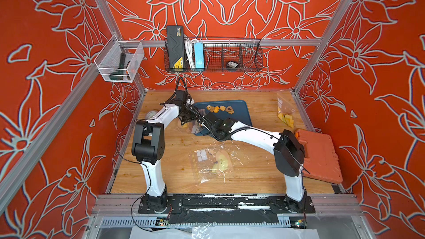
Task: Put the cookies into a resealable bag to prevent moisture
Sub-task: Place the cookie in the ziploc bag.
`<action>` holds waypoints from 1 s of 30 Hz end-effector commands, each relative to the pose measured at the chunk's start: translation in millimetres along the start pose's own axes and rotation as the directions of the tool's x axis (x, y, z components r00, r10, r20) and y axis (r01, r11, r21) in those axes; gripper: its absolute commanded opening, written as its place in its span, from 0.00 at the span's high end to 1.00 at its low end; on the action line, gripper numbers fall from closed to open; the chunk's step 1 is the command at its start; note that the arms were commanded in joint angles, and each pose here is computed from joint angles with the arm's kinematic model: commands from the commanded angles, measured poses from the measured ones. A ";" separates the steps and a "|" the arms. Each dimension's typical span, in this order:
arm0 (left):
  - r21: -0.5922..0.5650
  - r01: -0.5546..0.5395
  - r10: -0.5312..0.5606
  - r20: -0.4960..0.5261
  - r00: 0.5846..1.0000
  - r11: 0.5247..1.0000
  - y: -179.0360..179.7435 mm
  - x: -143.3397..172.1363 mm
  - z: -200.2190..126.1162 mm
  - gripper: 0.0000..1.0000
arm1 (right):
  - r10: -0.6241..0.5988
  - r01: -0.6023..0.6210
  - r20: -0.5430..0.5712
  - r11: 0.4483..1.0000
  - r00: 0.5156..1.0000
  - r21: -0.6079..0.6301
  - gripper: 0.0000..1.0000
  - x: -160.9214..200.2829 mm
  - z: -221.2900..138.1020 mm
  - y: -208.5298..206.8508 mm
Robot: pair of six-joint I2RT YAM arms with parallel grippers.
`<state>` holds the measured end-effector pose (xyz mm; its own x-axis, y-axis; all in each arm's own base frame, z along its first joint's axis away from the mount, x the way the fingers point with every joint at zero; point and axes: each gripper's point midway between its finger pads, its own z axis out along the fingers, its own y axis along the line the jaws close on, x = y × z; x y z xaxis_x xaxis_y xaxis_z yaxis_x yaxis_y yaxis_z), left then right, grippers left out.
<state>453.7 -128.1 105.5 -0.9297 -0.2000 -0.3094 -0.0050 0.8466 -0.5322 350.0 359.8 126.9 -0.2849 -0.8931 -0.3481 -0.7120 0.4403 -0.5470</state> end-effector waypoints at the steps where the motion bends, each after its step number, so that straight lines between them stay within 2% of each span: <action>1: 0.028 -0.027 0.027 0.004 1.000 0.999 -8.0 -4.8 -1.9 1.00 | 0.041 -0.041 0.010 0.999 0.999 -0.029 0.69 -12.7 1.8 -1.5; 5: 0.035 -0.030 0.030 0.005 1.000 0.999 -9.4 -4.7 -2.4 1.00 | 0.082 -0.080 0.016 0.991 0.996 -0.105 0.67 -20.1 8.4 7.5; 10: 0.031 -0.027 0.027 0.007 1.000 0.999 -9.0 -5.5 -2.7 1.00 | 0.140 -0.139 -0.002 0.981 0.990 -0.137 0.63 -17.6 12.5 2.3; 17: 0.022 -0.035 0.035 0.024 0.999 0.999 -9.9 -8.3 -7.4 1.00 | 0.152 -0.153 -0.011 0.981 0.988 -0.118 0.46 -6.6 7.8 -10.2; 22: 0.010 -0.046 0.045 0.061 0.997 0.999 -11.8 -13.7 -16.0 1.00 | 0.155 -0.157 -0.026 0.982 0.987 -0.108 0.47 2.2 7.5 -13.9; 24: 0.001 -0.051 0.051 0.090 0.995 0.999 -12.9 -17.6 -22.7 1.00 | 0.157 -0.160 -0.033 0.982 0.987 -0.098 0.51 4.9 7.7 -16.0; 30: -0.004 -0.053 0.053 0.180 0.982 0.999 -13.3 -28.7 -43.7 1.00 | 0.164 -0.166 -0.030 0.981 0.986 -0.102 0.52 5.1 5.6 -19.1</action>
<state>457.8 -121.1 128.2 -0.8943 -0.2178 -0.3909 0.0183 0.8550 -0.5183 363.6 353.0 105.8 -0.4126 -0.8333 -0.3679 -0.7417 0.5418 -0.3955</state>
